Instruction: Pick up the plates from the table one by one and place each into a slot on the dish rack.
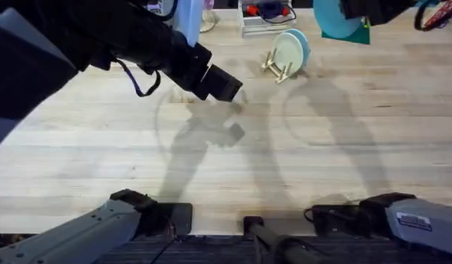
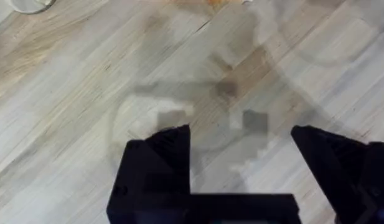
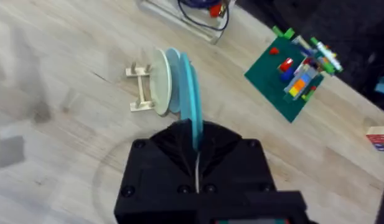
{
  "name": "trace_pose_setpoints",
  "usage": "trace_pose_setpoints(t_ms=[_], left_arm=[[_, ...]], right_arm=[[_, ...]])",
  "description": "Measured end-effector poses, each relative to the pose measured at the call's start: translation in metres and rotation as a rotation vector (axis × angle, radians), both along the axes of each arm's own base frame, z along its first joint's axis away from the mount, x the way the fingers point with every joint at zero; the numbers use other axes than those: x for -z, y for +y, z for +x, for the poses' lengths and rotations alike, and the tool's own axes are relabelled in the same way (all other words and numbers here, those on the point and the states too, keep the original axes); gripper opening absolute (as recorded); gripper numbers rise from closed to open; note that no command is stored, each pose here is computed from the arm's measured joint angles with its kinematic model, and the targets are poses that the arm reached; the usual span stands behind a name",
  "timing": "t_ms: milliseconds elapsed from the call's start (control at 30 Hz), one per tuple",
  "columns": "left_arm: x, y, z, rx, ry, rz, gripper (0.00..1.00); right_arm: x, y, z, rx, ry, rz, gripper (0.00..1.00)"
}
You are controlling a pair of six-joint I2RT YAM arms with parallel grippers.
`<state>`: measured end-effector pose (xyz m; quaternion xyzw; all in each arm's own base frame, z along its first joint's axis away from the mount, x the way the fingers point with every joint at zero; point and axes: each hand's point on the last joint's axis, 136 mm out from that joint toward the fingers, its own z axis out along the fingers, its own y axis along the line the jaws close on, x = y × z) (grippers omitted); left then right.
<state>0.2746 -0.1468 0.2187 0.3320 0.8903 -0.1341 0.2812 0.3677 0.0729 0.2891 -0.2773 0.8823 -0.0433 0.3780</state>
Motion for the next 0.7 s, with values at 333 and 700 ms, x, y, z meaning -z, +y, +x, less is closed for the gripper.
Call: trace_pose_setpoints(t_ms=[333,700], left_arm=[[0.000,0.000,0.000,0.000,0.000,0.000,0.993],[0.000,0.000,0.000,0.000,0.000,0.000,0.992]], right_arm=[[0.020,-0.006,0.032,-0.016,0.062,0.019,0.029],[0.029,-0.003,0.036,-0.032,0.085,0.021,0.029]])
